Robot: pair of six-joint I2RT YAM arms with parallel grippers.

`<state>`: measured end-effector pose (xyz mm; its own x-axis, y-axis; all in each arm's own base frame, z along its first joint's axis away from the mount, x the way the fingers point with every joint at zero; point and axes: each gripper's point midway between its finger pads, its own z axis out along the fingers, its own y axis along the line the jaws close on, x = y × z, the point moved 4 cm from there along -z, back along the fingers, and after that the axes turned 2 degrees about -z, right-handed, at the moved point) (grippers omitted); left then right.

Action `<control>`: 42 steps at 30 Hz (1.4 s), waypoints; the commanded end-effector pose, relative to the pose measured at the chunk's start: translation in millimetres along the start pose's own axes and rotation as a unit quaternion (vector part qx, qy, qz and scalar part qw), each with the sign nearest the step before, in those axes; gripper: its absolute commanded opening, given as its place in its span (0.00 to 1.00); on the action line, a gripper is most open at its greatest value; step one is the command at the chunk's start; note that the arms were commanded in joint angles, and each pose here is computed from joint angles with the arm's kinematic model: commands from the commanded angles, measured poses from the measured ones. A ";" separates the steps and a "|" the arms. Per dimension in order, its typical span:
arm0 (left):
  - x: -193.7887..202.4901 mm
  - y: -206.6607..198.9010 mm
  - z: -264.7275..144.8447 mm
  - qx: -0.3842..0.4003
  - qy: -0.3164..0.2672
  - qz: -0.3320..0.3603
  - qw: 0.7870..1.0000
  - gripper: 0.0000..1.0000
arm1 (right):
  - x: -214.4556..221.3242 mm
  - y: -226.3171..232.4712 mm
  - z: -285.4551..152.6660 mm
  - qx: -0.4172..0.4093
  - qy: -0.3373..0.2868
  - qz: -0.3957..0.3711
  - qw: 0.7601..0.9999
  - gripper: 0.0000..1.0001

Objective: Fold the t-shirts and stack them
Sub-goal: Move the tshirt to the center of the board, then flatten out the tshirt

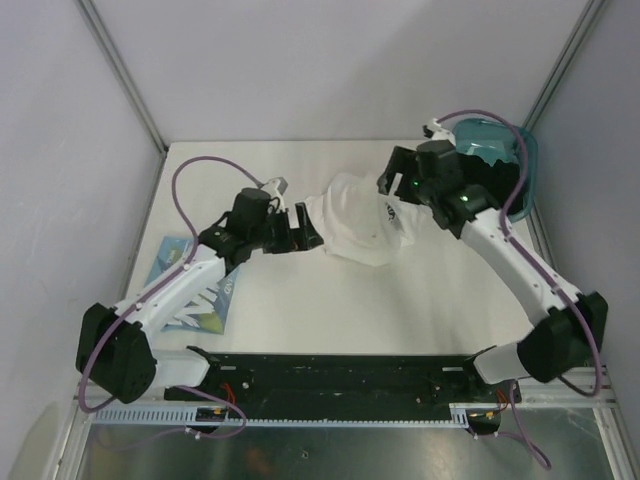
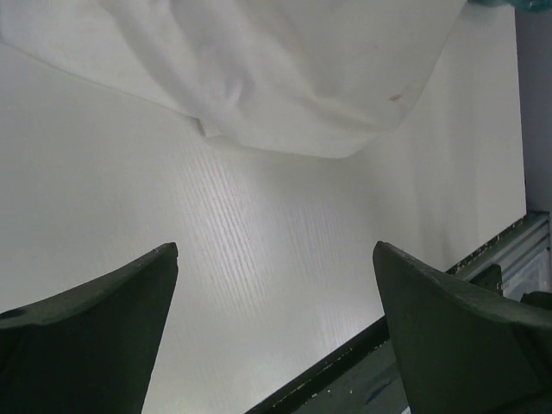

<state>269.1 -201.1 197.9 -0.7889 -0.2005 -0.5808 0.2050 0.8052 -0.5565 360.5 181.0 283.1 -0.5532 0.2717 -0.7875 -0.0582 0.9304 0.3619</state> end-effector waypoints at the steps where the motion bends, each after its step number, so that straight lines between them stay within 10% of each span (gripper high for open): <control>1: 7.2 -34.6 15.1 0.041 0.010 0.026 0.999 0.98 | 20.6 -40.8 -21.0 0.051 0.009 0.026 0.998 0.81; 8: 52.2 -69.8 68.9 0.028 0.054 0.037 0.997 0.90 | 49.9 -83.9 -38.1 0.072 0.005 0.071 0.995 0.79; 24: 61.0 -70.7 161.0 -0.099 -0.057 -0.047 0.992 0.87 | 123.9 -121.6 -7.5 0.098 0.062 0.096 0.989 0.78; 34: 22.1 -25.7 146.6 -0.120 -0.106 -0.100 0.982 0.08 | 138.6 -118.5 23.8 0.094 0.075 0.095 0.988 0.74; 42: -18.1 36.0 81.6 -0.164 -0.185 -0.157 0.956 0.00 | 163.0 -107.0 61.5 0.086 0.097 0.086 0.988 0.69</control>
<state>326.8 -255.7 104.2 -0.6523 -0.4871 -0.5808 -0.1848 0.8453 -0.5014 311.2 124.2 88.9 -0.7172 0.3824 -0.5825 0.2067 0.9151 0.3461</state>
